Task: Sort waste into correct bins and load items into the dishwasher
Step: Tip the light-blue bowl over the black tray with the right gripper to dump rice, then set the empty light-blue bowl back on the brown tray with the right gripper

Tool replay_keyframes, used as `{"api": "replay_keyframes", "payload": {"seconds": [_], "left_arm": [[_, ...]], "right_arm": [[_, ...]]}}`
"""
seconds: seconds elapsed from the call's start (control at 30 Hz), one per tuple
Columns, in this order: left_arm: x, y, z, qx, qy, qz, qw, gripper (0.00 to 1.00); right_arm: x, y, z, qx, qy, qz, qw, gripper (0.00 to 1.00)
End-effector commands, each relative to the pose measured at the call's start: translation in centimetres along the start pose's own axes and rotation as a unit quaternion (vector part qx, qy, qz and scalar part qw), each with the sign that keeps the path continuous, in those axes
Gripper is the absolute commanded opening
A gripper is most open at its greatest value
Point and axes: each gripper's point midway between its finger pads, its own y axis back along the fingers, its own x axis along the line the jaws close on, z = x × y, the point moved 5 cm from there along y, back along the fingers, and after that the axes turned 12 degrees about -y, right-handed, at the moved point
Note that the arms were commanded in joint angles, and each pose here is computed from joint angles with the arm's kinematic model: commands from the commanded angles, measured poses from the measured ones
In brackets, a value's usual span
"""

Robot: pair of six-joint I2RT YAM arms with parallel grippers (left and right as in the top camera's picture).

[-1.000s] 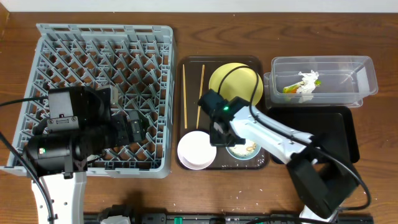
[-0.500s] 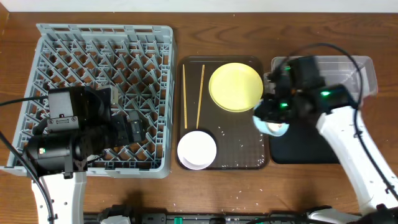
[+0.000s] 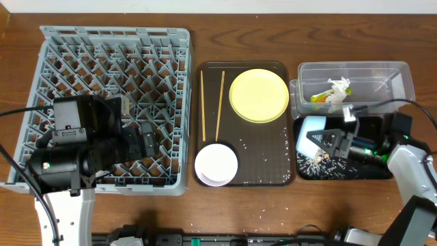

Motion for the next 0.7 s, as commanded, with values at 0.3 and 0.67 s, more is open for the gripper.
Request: {"api": "replay_keyframes", "payload": {"seconds": [0.3, 0.67], "left_arm": [[0.0, 0.5, 0.2, -0.006, -0.01, 0.007, 1.0, 0.96], [0.2, 0.5, 0.0, -0.001, -0.009, 0.017, 1.0, 0.96]], "right_arm": [[0.8, 2.6, 0.5, -0.072, 0.053, 0.072, 0.993, 0.01], [1.0, 2.7, 1.8, -0.07, 0.02, 0.088, 0.993, 0.01]]}}
